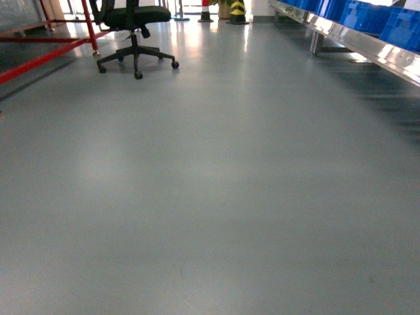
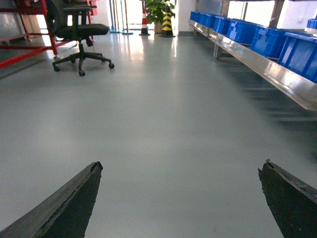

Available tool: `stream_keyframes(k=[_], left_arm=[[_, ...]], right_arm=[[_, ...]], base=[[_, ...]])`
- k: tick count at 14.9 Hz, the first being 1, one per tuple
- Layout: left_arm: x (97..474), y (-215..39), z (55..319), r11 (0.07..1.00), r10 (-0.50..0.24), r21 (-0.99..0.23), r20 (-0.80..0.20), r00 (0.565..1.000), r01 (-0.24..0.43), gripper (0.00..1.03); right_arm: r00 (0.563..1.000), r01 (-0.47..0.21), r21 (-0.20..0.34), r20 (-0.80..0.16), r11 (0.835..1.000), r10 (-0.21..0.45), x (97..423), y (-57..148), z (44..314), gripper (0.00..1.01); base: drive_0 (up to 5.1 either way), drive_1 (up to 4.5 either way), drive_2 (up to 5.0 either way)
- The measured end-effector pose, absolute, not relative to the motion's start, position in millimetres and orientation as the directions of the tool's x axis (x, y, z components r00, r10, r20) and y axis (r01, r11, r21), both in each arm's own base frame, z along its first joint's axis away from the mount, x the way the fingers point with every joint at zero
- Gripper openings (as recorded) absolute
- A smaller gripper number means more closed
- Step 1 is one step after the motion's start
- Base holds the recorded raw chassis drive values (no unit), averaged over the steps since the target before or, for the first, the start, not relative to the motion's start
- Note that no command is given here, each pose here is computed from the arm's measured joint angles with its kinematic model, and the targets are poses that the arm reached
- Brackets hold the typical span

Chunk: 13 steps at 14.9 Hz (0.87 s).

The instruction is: Pick capacitor and pack into box

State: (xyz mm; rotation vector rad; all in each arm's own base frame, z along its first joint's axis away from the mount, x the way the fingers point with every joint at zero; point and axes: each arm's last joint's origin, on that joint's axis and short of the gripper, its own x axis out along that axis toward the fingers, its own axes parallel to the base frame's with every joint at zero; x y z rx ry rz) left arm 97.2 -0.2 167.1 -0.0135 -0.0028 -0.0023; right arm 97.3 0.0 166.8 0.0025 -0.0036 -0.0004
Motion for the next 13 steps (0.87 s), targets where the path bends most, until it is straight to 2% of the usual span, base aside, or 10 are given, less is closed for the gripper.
stream_keyframes(k=[13], left_arm=[[97.2,-0.2,167.1,1.0,-0.002,-0.014,0.003,1.0,0.002,0.45]], right_arm=[[1.0,0.0,0.002,0.001,1.0,0.0,97.3,0.0,166.6,0.98]], base=[[-4.8,2.63,2.6]])
